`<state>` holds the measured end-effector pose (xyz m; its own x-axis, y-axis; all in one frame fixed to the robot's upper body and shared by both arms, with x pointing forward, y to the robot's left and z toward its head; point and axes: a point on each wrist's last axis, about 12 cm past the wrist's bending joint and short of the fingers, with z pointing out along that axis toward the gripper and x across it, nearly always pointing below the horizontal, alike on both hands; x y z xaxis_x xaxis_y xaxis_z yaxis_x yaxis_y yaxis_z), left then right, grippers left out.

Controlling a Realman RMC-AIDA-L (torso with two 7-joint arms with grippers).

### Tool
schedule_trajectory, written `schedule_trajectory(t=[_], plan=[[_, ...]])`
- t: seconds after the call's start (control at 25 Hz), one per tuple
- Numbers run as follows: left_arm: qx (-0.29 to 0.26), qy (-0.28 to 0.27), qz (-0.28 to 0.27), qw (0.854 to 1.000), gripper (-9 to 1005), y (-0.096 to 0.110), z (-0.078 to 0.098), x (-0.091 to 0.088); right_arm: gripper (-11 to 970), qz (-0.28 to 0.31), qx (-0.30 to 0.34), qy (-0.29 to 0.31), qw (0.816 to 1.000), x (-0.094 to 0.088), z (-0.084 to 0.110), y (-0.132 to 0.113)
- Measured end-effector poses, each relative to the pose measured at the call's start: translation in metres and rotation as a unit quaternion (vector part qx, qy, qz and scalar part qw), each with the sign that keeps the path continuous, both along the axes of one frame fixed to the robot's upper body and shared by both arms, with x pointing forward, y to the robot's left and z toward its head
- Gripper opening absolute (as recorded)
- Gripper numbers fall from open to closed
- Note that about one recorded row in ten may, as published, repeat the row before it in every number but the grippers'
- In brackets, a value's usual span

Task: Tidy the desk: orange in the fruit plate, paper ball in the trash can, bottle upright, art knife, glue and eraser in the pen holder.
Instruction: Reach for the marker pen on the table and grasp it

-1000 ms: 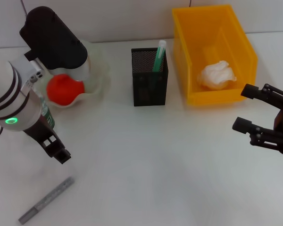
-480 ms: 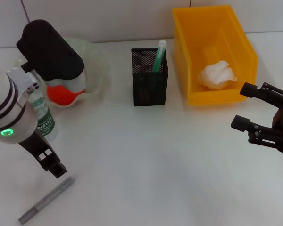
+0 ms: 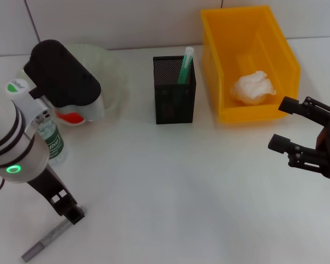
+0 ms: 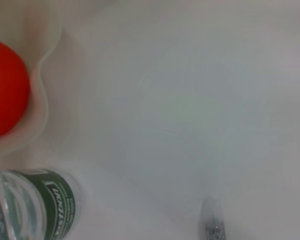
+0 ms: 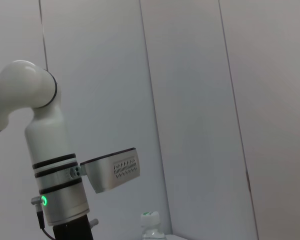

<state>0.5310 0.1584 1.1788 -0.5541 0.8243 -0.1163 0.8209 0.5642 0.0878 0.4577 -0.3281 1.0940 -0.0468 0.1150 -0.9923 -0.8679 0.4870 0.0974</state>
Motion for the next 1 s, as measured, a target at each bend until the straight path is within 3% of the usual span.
schedule_trajectory(t=[1.0], plan=[[0.000, 0.026, 0.008, 1.000, 812, -0.004, -0.027, 0.004, 832, 0.002, 0.000, -0.002, 1.000, 0.002, 0.001, 0.001]])
